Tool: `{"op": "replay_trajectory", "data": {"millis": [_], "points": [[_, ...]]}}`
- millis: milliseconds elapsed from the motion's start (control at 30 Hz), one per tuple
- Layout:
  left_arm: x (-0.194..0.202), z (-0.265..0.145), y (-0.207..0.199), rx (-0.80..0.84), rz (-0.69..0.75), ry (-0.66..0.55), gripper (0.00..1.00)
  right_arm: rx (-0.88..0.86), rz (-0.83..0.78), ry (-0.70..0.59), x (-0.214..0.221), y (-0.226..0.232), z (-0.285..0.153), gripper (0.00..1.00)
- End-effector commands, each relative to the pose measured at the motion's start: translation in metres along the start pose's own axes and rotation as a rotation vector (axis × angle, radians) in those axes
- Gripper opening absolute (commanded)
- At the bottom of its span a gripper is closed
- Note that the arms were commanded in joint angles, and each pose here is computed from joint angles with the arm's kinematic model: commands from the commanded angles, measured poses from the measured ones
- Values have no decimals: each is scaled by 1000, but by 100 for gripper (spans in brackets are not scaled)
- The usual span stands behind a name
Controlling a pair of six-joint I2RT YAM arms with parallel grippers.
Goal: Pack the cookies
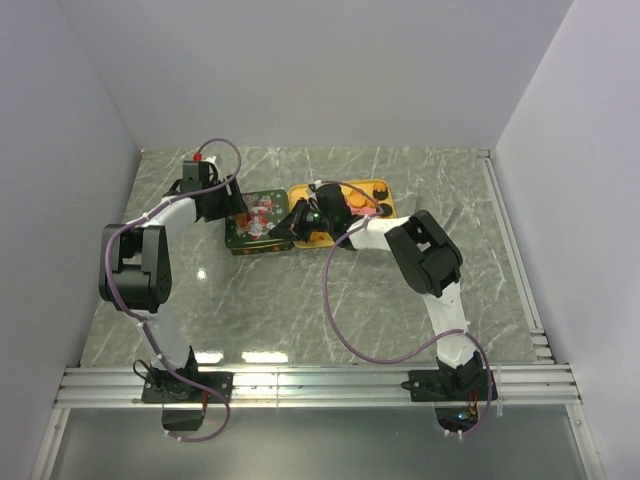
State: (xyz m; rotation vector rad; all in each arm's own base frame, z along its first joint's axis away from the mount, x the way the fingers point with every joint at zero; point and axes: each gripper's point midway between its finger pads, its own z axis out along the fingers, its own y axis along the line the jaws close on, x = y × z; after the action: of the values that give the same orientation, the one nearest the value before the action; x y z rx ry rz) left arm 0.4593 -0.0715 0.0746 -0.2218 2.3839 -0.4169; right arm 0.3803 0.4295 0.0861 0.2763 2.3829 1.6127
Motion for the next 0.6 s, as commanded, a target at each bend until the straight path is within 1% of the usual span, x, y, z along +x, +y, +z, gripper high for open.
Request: {"op": "replay_trajectory", "data": {"millis": [0, 100, 133, 200, 233, 267, 433, 567], "points": [[-9, -11, -25, 51, 24, -3, 74, 14, -46, -32, -11, 13, -5, 5], [-9, -12, -27, 43, 26, 3, 74, -34, -75, -57, -17, 37, -17, 9], [-12, -12, -28, 39, 31, -4, 74, -53, -87, -71, -21, 48, -23, 15], [-10, -12, -28, 26, 25, 11, 74, -59, -96, -94, -29, 53, -32, 25], [-14, -12, -28, 18, 25, 6, 74, -70, -110, -108, -33, 61, -38, 33], [-12, -12, -28, 14, 26, 11, 74, -67, -120, -117, -36, 62, -41, 35], [-4, -8, -25, -7, 41, 32, 74, -78, -141, -148, -53, 71, -55, 38], [1, -4, -23, -15, 44, 43, 74, -117, -156, -144, -58, 86, -54, 38]]}}
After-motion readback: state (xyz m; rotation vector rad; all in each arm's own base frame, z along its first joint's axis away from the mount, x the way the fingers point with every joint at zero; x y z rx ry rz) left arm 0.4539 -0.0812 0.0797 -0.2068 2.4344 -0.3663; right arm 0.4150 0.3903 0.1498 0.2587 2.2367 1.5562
